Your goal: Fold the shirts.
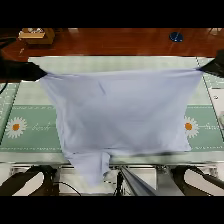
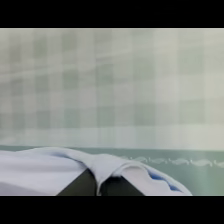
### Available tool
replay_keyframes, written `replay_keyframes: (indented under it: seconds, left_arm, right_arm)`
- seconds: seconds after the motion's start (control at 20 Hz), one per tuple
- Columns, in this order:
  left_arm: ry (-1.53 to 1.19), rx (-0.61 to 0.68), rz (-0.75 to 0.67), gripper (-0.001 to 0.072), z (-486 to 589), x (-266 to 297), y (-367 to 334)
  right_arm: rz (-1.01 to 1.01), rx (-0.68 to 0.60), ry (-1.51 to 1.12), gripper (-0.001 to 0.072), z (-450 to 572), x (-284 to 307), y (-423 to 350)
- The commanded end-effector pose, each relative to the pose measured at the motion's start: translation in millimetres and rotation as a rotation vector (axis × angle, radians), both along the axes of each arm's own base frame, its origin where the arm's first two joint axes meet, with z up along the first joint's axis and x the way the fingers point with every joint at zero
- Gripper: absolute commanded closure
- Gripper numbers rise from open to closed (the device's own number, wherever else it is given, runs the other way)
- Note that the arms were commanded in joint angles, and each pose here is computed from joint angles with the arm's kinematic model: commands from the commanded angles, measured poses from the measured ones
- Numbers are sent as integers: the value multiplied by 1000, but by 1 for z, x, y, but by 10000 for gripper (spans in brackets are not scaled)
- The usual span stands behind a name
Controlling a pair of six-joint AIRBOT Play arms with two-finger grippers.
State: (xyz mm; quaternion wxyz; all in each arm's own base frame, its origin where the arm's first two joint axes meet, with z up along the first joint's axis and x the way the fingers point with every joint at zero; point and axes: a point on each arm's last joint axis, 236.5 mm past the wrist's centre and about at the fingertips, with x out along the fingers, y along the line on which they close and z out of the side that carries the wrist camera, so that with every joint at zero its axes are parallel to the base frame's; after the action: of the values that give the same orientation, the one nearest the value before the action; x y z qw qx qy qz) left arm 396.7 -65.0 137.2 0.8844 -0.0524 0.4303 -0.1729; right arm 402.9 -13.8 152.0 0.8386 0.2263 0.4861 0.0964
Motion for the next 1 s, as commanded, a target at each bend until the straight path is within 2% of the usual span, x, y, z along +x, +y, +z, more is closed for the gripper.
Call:
replay_keyframes:
  seconds: [0.0,0.1,0.25,0.35,0.75,0.95]
  left_arm:
    - [-64,-1,60,690,-35,68,2]
    - [-122,-26,105,689,-36,96,6]
    - [-252,-121,212,689,-23,138,9]
    - [-311,-99,218,689,-26,154,9]
    - [-203,-82,191,689,-105,168,-20]
    - [-137,-80,191,689,-146,170,-27]
  right_arm:
    - [-26,-95,-98,681,-40,71,-3]
    - [-66,-169,-181,682,-46,101,-13]
    - [-119,-199,-277,681,-46,132,-20]
    - [-149,-201,-307,681,-51,145,-25]
    - [-144,-208,-217,681,-118,161,-32]
    - [-148,-164,-144,681,-159,163,-27]
